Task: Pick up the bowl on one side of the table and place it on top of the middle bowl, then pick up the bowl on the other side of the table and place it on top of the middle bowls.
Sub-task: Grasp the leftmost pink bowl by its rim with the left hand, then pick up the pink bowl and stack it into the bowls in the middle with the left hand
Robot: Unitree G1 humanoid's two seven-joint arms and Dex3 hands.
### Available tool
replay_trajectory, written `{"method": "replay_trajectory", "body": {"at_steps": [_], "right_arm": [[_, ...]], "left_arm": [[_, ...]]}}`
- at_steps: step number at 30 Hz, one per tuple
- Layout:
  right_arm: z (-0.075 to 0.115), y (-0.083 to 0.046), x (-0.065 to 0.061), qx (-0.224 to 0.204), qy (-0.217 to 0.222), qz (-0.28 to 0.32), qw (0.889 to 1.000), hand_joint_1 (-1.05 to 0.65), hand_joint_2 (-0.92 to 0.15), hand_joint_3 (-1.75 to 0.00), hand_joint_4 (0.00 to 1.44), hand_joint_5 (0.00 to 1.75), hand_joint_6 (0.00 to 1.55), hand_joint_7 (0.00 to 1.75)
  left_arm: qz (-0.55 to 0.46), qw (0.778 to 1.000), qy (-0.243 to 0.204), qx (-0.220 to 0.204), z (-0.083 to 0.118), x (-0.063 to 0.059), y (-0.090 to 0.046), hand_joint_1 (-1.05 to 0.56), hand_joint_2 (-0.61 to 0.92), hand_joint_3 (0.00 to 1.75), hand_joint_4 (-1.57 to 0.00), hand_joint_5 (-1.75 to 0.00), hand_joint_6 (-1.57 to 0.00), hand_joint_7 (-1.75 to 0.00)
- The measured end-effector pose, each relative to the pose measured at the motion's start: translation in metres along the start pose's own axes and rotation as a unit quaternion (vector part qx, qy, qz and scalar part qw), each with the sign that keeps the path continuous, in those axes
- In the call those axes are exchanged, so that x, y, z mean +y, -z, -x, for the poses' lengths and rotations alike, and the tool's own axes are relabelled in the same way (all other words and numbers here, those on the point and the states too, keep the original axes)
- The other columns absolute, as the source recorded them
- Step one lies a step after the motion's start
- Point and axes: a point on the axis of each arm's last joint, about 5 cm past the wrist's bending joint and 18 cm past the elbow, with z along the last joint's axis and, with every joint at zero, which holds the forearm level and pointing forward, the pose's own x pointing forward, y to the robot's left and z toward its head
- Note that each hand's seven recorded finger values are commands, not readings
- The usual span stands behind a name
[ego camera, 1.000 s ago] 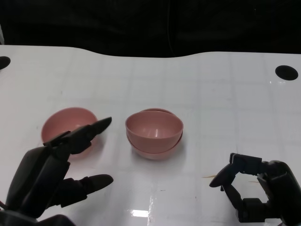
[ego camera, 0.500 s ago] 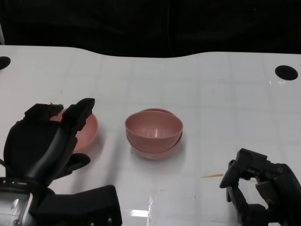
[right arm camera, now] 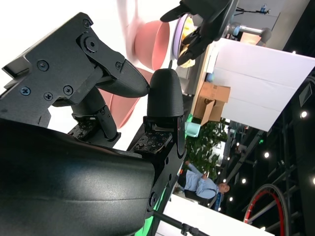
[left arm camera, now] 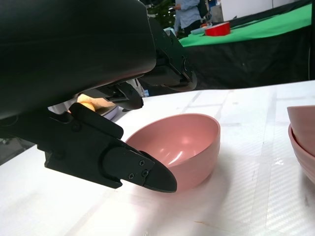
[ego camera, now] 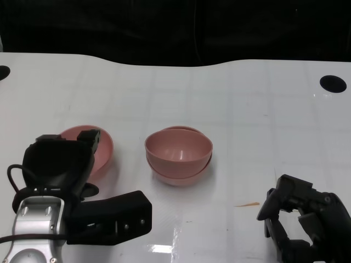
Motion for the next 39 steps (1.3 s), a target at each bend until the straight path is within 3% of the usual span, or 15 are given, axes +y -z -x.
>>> {"method": "replay_trajectory", "body": {"at_steps": [9, 10, 12, 13, 14, 15, 17, 22, 23, 24, 26, 29, 35, 39], "right_arm": [[0.0, -0.001, 0.002, -0.001, -0.002, 0.003, 1.0, -0.2, -0.39, -1.3, 0.87, 1.75, 0.78, 1.57], [0.0, -0.002, 0.003, -0.001, -0.001, 0.003, 1.0, -0.2, -0.39, -1.3, 0.86, 1.75, 0.78, 1.57], [0.0, -0.002, 0.003, 0.003, -0.001, 0.001, 1.0, -0.2, -0.4, -1.29, 0.86, 1.75, 0.78, 1.57], [0.0, -0.002, 0.003, 0.005, -0.001, 0.001, 1.0, -0.19, -0.41, -1.28, 0.86, 1.75, 0.79, 1.56], [0.0, -0.002, 0.003, 0.006, 0.0, 0.0, 1.0, -0.19, -0.41, -1.27, 0.86, 1.75, 0.79, 1.55], [0.001, -0.002, 0.003, 0.008, 0.0, -0.001, 1.0, -0.19, -0.42, -1.26, 0.86, 1.75, 0.79, 1.55], [0.001, -0.002, 0.003, 0.011, 0.001, -0.002, 1.0, -0.19, -0.42, -1.26, 0.86, 1.75, 0.8, 1.54], [0.002, -0.001, 0.003, 0.014, 0.003, -0.003, 1.0, -0.19, -0.43, -1.25, 0.86, 1.75, 0.8, 1.54], [0.002, -0.001, 0.004, 0.013, 0.003, -0.003, 1.0, -0.19, -0.43, -1.25, 0.86, 1.75, 0.8, 1.54], [0.002, -0.001, 0.003, 0.014, 0.003, -0.003, 1.0, -0.19, -0.43, -1.25, 0.86, 1.75, 0.8, 1.54], [0.002, -0.002, 0.003, 0.014, 0.004, -0.003, 1.0, -0.19, -0.43, -1.25, 0.86, 1.75, 0.8, 1.54], [0.002, -0.002, 0.003, 0.015, 0.002, -0.003, 1.0, -0.19, -0.43, -1.24, 0.85, 1.75, 0.8, 1.53], [0.003, -0.002, 0.002, 0.015, 0.002, -0.002, 1.0, -0.2, -0.43, -1.24, 0.85, 1.75, 0.8, 1.52], [0.003, -0.002, 0.002, 0.015, 0.002, -0.002, 1.0, -0.2, -0.44, -1.22, 0.86, 1.75, 0.8, 1.52]], "left_arm": [[-0.015, 0.996, 0.083, 0.006, -0.021, -0.021, 0.002, -0.57, 0.92, 0.04, -0.64, -0.1, -0.48, -0.03], [-0.015, 0.996, 0.085, 0.001, -0.023, -0.022, 0.001, -0.51, 0.92, 0.07, -0.71, -0.11, -0.58, -0.06], [-0.009, 0.996, 0.09, -0.01, -0.025, -0.025, 0.002, -0.49, 0.92, 0.08, -0.75, -0.12, -0.63, -0.07], [-0.002, 0.996, 0.088, -0.019, -0.026, -0.027, 0.002, -0.42, 0.92, 0.07, -0.81, -0.54, -0.81, -0.07], [0.005, 0.996, 0.085, -0.028, -0.028, -0.03, 0.004, -0.38, 0.92, 0.07, -0.77, -0.96, -0.93, -0.05], [0.013, 0.996, 0.083, -0.035, -0.029, -0.033, 0.006, -0.37, 0.92, 0.07, -0.75, -1.11, -0.97, -0.04], [0.026, 0.996, 0.07, -0.052, -0.029, -0.039, 0.01, -0.33, 0.92, 0.05, -0.79, -1.58, -1.14, -0.08], [0.038, 0.996, 0.047, -0.073, -0.032, -0.044, 0.013, -0.32, 0.92, 0.05, -0.8, -1.71, -1.19, -0.08], [0.042, 0.996, 0.036, -0.076, -0.032, -0.044, 0.013, -0.28, 0.92, 0.23, -0.81, -1.73, -1.04, -0.75], [0.045, 0.995, 0.017, -0.082, -0.032, -0.043, 0.014, -0.28, 0.92, 0.29, -0.81, -1.74, -0.83, -1.23], [0.049, 0.994, -0.021, -0.093, -0.032, -0.042, 0.014, -0.25, 0.89, 0.32, -0.83, -1.74, -0.64, -1.64], [0.049, 0.991, -0.062, -0.108, -0.033, -0.038, 0.014, -0.24, 0.87, 0.33, -0.85, -1.75, -0.6, -1.73], [0.047, 0.984, -0.108, -0.13, -0.034, -0.024, 0.013, -0.21, 0.83, 0.35, -0.84, -1.75, -0.61, -1.71], [0.055, 0.972, -0.16, -0.162, -0.034, -0.007, 0.009, -0.23, 0.63, 0.75, -0.87, -1.75, -0.71, -1.55]]}}
